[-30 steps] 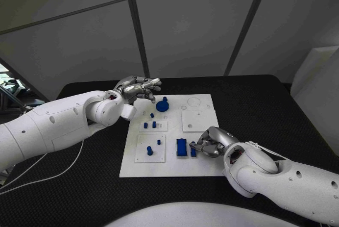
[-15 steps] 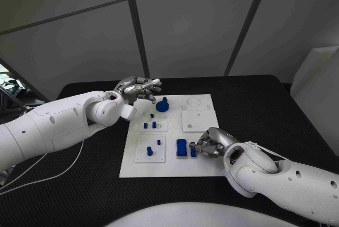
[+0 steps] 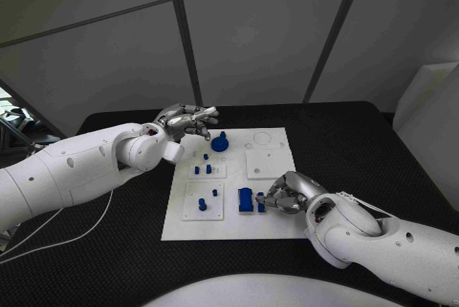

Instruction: Assemble the parts on the task board

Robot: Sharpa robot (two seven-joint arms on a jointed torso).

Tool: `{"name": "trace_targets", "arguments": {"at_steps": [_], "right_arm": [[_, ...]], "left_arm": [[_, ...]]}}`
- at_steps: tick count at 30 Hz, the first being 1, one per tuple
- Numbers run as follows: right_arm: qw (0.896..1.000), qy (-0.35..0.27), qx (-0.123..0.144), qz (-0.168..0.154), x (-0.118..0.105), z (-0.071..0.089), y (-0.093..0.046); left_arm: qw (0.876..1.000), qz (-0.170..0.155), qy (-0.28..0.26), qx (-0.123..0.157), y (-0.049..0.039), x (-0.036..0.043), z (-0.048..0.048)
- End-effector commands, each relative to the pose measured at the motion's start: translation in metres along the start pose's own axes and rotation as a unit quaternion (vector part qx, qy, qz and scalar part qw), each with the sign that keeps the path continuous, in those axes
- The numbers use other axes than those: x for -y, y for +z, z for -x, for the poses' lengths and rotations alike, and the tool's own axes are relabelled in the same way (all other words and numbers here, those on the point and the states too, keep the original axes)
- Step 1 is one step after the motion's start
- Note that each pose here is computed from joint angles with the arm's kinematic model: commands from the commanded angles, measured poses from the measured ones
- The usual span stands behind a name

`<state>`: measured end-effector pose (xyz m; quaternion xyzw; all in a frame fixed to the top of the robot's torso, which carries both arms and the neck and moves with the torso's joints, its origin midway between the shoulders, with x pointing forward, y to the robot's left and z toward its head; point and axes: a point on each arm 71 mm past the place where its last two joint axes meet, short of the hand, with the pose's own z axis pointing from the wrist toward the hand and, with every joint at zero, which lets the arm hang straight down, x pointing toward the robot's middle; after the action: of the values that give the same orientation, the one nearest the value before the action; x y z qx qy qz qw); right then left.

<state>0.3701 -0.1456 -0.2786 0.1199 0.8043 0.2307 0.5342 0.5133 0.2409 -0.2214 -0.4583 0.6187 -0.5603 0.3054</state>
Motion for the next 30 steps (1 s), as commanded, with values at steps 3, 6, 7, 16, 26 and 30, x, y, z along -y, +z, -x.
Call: {"name": "trace_targets", "arguments": {"at_steps": [3, 6, 7, 16, 26, 30], "right_arm": [[0.997, 0.023, 0.05, 0.06, -0.002, 0.011, -0.003], [0.995, 0.02, 0.051, 0.081, 0.0, 0.014, -0.005], [0.995, 0.019, 0.051, 0.087, 0.0, 0.014, -0.005], [0.991, -0.003, 0.034, 0.131, -0.003, 0.012, -0.005], [0.989, -0.019, 0.003, 0.147, -0.006, 0.005, -0.003], [0.989, -0.022, -0.002, 0.145, -0.005, 0.005, -0.002]], "left_arm": [[1.0, -0.002, -0.003, -0.005, 0.0001, 0.0014, -0.0009], [1.0, -0.002, -0.003, -0.005, 0.0, 0.0014, -0.0007], [1.0, -0.002, -0.002, -0.005, 0.0, 0.0014, -0.0007], [1.0, -0.002, -0.003, -0.005, 0.0002, 0.0013, -0.0011], [1.0, -0.002, -0.003, -0.005, 0.0, 0.0012, -0.0009], [1.0, -0.002, -0.003, -0.005, 0.0, 0.0012, -0.001]]}}
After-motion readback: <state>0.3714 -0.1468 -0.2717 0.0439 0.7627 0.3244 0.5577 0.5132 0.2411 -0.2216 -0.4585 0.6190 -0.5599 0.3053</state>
